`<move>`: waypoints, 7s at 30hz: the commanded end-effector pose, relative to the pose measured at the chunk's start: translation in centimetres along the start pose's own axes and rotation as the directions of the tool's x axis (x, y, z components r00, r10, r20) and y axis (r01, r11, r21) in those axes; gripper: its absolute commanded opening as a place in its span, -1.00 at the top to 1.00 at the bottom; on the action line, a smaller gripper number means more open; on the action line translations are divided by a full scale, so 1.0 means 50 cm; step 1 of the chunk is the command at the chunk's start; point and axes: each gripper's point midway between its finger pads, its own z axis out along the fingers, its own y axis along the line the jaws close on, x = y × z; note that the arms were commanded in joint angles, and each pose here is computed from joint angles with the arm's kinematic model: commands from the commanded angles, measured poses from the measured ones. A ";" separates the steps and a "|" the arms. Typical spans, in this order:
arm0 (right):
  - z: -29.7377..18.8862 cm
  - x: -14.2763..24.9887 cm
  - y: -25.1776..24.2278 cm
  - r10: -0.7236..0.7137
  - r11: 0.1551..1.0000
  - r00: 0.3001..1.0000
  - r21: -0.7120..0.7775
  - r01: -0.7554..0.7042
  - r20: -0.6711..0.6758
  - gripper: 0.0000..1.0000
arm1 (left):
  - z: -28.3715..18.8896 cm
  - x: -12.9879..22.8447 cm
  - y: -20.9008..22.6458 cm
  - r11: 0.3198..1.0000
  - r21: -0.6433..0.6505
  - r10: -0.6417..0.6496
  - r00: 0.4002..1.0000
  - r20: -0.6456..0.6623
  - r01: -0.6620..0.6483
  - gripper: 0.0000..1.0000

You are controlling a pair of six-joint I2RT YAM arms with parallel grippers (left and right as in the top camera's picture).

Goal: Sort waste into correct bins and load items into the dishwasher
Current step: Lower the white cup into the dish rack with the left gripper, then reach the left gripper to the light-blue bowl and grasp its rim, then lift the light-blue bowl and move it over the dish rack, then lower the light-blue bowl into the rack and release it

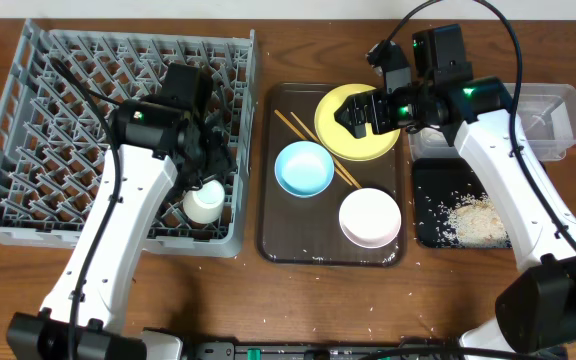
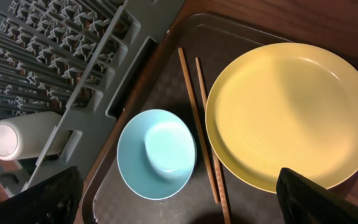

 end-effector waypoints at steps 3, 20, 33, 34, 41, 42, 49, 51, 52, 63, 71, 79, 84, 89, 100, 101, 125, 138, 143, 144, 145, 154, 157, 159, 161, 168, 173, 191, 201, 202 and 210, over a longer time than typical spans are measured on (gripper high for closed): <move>0.003 -0.002 0.010 -0.029 1.000 1.000 -0.007 0.029 -0.001 -0.94 | 0.003 -0.005 -0.003 1.000 -0.004 0.026 1.000 0.003 -0.026 -0.54; -0.014 -0.008 -0.034 0.047 0.999 0.999 0.020 -0.047 0.018 -0.81 | 0.077 0.011 -0.207 0.942 0.129 0.301 0.950 0.088 -0.310 -0.30; -0.019 -0.001 -0.044 0.064 0.998 0.998 0.028 -0.065 0.007 -0.80 | 0.235 0.044 -0.265 0.928 0.106 0.361 0.932 -0.026 -0.356 -0.30; -0.019 -0.001 -0.044 0.064 0.998 0.998 0.028 -0.065 0.007 -0.80 | 0.244 0.046 -0.265 0.929 0.101 0.361 0.932 -0.034 -0.356 -0.29; -0.019 -0.001 -0.045 0.065 0.997 0.998 0.029 -0.065 0.007 -0.76 | 0.305 0.073 -0.267 0.929 0.107 0.365 0.923 -0.120 -0.353 -0.02; -0.019 -0.001 -0.046 0.065 0.997 0.998 0.030 -0.065 0.008 -0.75 | 0.310 0.076 -0.269 0.929 0.113 0.364 0.922 -0.128 -0.352 0.01; -0.063 -0.033 -0.072 0.117 0.991 0.989 0.047 -0.122 0.091 -0.47 | 0.327 0.084 -0.270 0.930 0.114 0.365 0.919 -0.151 -0.350 0.26; -0.108 -0.059 -0.084 0.140 0.987 0.977 0.058 -0.151 0.161 -0.38 | 0.327 0.084 -0.270 0.930 0.114 0.365 0.919 -0.151 -0.350 0.35; -0.136 -0.072 -0.090 0.149 0.984 0.968 0.063 -0.165 0.202 -0.33 | 0.327 0.084 -0.270 0.930 0.113 0.364 0.919 -0.151 -0.349 0.38; -0.506 -0.105 -0.176 0.176 0.912 0.759 0.186 -0.365 0.627 0.43 | 0.334 0.083 -0.268 0.941 0.103 0.336 0.929 -0.153 -0.323 0.85; -0.592 -0.049 -0.280 0.230 0.779 0.669 0.278 -0.563 0.707 -0.99 | 0.292 0.068 -0.264 0.944 0.128 0.321 0.938 -0.131 -0.305 0.85; -0.588 -0.042 -0.294 0.242 0.764 0.668 0.287 -0.578 0.703 -0.99 | 0.212 0.049 -0.265 0.939 0.177 0.310 0.948 -0.068 -0.294 0.86; -0.588 -0.042 -0.294 0.242 0.764 0.668 0.287 -0.578 0.703 -0.98 | 0.212 0.061 -0.273 0.934 0.209 0.314 0.945 -0.095 -0.289 0.85; -0.588 -0.042 -0.294 0.242 0.764 0.668 0.287 -0.578 0.704 -0.99 | 0.211 0.069 -0.279 0.930 0.232 0.317 0.942 -0.112 -0.285 0.21; -0.588 -0.042 -0.294 0.242 0.764 0.668 0.287 -0.578 0.703 -0.99 | 0.225 0.044 -0.278 0.931 0.260 0.294 0.949 -0.113 -0.257 -0.14; -0.588 -0.042 -0.294 0.242 0.764 0.668 0.287 -0.578 0.704 -0.98 | 0.230 0.041 -0.280 0.931 0.269 0.288 0.950 -0.119 -0.249 -0.14; -0.588 -0.042 -0.294 0.242 0.764 0.668 0.287 -0.578 0.703 -0.98 | 0.363 0.067 -0.293 0.964 0.232 0.187 0.951 -0.246 -0.130 0.00; -0.588 -0.042 -0.294 0.242 0.764 0.668 0.287 -0.578 0.704 -0.99 | 0.365 0.074 -0.310 0.954 0.274 0.193 0.949 -0.248 -0.122 0.85; -0.588 -0.042 -0.294 0.242 0.764 0.668 0.287 -0.578 0.703 -0.99 | 0.314 0.071 -0.331 0.927 0.347 0.229 0.947 -0.223 -0.143 0.85; -0.588 -0.042 -0.294 0.242 0.764 0.668 0.287 -0.578 0.704 -0.99 | 0.298 0.068 -0.334 0.920 0.362 0.239 0.949 -0.208 -0.152 0.85; -0.588 -0.042 -0.294 0.242 0.764 0.668 0.287 -0.578 0.703 -0.98 | 0.277 0.062 -0.337 0.911 0.377 0.249 0.951 -0.186 -0.165 0.85; -0.588 -0.041 -0.294 0.242 0.764 0.668 0.286 -0.578 0.703 -0.98 | 0.093 -0.038 -0.285 0.901 0.294 0.279 0.945 0.170 -0.319 0.85; -0.588 -0.042 -0.294 0.242 0.764 0.668 0.287 -0.578 0.704 -0.98 | 0.058 -0.086 -0.221 0.940 0.140 0.263 0.923 0.282 -0.311 0.85; -0.588 -0.042 -0.294 0.242 0.764 0.668 0.287 -0.578 0.704 -0.98 | 0.036 -0.118 -0.173 0.955 0.021 0.272 0.898 0.347 -0.297 0.85; -0.588 -0.041 -0.294 0.242 0.764 0.668 0.287 -0.579 0.704 -0.99 | 0.011 -0.155 -0.110 0.960 -0.146 0.277 0.866 0.417 -0.237 0.85; -0.588 -0.042 -0.294 0.242 0.764 0.668 0.287 -0.578 0.703 -0.98 | -0.052 -0.235 0.015 0.861 -0.509 0.331 0.747 0.577 0.012 0.85; -0.588 -0.041 -0.294 0.242 0.764 0.668 0.287 -0.579 0.704 -0.99 | -0.063 -0.257 0.044 0.786 -0.604 0.370 0.687 0.626 0.128 0.87; -0.588 -0.042 -0.294 0.242 0.764 0.668 0.287 -0.578 0.704 -0.99 | 0.036 -0.262 0.044 0.519 -0.833 0.573 0.646 0.504 0.190 0.86; -0.588 -0.042 -0.294 0.242 0.764 0.668 0.287 -0.578 0.704 -0.98 | 0.082 -0.228 -0.013 0.514 -0.853 0.634 0.627 0.453 0.097 0.85; -0.588 -0.042 -0.294 0.242 0.764 0.668 0.287 -0.578 0.703 -0.99 | 0.089 -0.223 -0.018 0.522 -0.850 0.634 0.633 0.444 0.074 0.85; -0.588 -0.042 -0.294 0.242 0.764 0.668 0.287 -0.578 0.703 -0.99 | 0.131 -0.199 -0.020 0.552 -0.832 0.623 0.686 0.375 -0.046 0.20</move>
